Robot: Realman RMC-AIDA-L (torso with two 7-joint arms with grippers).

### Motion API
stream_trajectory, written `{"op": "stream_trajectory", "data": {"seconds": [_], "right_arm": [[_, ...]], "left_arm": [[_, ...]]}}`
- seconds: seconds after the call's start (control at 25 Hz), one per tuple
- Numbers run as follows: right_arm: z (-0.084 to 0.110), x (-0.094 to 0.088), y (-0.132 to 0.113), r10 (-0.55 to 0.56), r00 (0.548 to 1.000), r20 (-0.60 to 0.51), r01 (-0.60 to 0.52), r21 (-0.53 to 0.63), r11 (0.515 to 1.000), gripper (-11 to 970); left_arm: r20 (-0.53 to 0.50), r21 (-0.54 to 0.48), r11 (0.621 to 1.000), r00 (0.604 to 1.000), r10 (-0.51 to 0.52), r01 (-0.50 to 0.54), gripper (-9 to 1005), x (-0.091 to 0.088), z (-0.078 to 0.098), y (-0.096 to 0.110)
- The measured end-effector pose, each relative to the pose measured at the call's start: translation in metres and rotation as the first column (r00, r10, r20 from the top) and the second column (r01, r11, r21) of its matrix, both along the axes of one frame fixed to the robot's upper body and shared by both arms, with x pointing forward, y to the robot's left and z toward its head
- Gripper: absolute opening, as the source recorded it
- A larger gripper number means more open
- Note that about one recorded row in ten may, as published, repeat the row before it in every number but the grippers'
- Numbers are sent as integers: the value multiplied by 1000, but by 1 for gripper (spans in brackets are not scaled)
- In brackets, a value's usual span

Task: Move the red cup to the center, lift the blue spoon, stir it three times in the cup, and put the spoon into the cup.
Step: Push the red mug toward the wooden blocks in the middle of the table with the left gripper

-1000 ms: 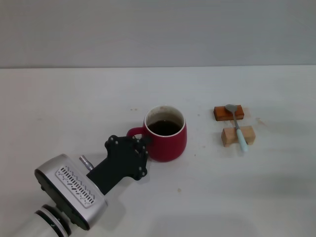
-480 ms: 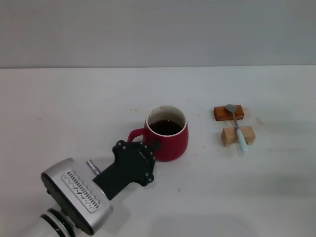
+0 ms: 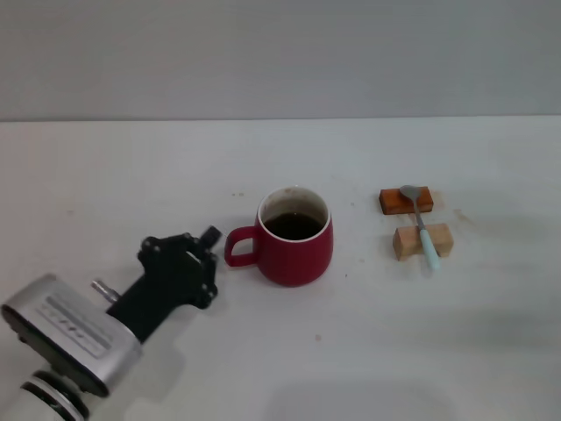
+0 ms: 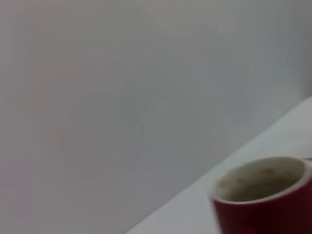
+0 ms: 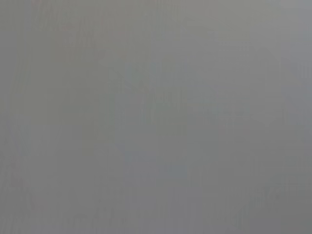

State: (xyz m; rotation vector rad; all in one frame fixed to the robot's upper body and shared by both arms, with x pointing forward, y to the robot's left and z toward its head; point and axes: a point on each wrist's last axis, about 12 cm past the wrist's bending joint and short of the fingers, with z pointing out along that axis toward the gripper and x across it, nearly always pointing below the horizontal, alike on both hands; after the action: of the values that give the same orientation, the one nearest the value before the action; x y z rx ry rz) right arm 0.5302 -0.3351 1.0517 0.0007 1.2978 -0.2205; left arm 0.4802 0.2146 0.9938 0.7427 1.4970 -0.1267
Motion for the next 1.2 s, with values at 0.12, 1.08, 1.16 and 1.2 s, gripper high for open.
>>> {"op": "stream_trajectory", "data": {"seconds": [0.12, 1.08, 1.16, 1.2], "right_arm": [[0, 1, 1, 1, 1000, 2, -1, 1, 1000, 723], [-1, -1, -1, -2, 1000, -3, 2, -2, 1000, 724], [-1, -1, -1, -2, 1000, -3, 2, -2, 1000, 724], [-1, -1, -1, -2, 1000, -3, 2, -2, 1000, 724]], "left_arm": [[4, -30, 999, 1000, 19, -19, 1, 5, 3, 5], [25, -30, 994, 994, -108, 108, 1, 22, 15, -30], [24, -31, 993, 993, -115, 116, 1, 21, 15, -31], [22, -32, 992, 992, -124, 125, 1, 19, 15, -33]]}}
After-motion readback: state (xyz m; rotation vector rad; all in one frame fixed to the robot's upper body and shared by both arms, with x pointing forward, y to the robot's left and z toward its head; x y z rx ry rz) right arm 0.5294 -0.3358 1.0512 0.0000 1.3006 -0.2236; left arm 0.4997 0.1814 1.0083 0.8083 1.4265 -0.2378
